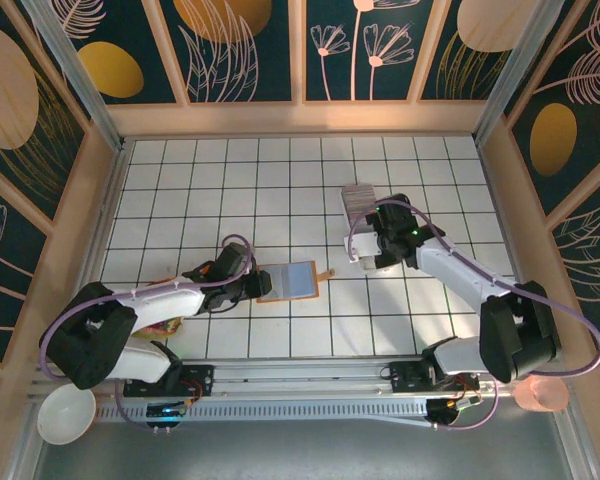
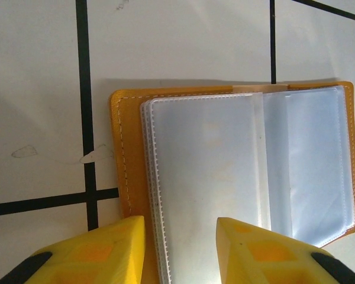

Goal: Put the credit cards into the card holder

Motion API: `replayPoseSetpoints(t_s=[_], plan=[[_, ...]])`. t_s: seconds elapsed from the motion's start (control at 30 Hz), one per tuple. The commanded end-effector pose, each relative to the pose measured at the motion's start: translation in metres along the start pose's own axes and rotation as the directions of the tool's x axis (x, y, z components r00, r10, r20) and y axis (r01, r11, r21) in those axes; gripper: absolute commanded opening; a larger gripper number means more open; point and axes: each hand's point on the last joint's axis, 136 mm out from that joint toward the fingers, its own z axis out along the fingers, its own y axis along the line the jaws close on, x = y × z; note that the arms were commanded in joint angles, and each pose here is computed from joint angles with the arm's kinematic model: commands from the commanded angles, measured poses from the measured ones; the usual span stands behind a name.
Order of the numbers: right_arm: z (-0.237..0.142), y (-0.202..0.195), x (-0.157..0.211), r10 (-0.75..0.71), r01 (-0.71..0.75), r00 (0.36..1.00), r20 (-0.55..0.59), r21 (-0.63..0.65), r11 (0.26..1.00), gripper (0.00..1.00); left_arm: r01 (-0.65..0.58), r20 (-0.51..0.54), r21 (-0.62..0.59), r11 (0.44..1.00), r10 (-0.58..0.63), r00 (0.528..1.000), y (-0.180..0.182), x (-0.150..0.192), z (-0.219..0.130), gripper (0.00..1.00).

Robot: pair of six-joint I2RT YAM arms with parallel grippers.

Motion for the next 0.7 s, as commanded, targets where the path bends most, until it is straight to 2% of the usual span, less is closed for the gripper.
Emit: replayPoseSetpoints(t_s=[0.0,0.47,0.67], plan=[[0.006,-0.010,-0.004,-0.015,0.015,1.000,0.023,0.022,1.000,0.83,-0.016,0.021,0.020,1.000,0.016,1.000,-0.007,-0.005,-0.010,0.40],[0.030,-0.008,-0.004,-0.035,0.035,0.999,0.010,-0.010,0.999,0.83,0.017,0.050,0.115,0.993,-0.023,0.998,-0.014,0.002,-0.041,0.50],[0.037,-0.020,-0.002,-0.028,0.028,1.000,-0.011,0.023,0.999,0.83,0.027,0.040,0.116,0.993,-0.032,0.999,-0.011,0.008,-0.043,0.50]])
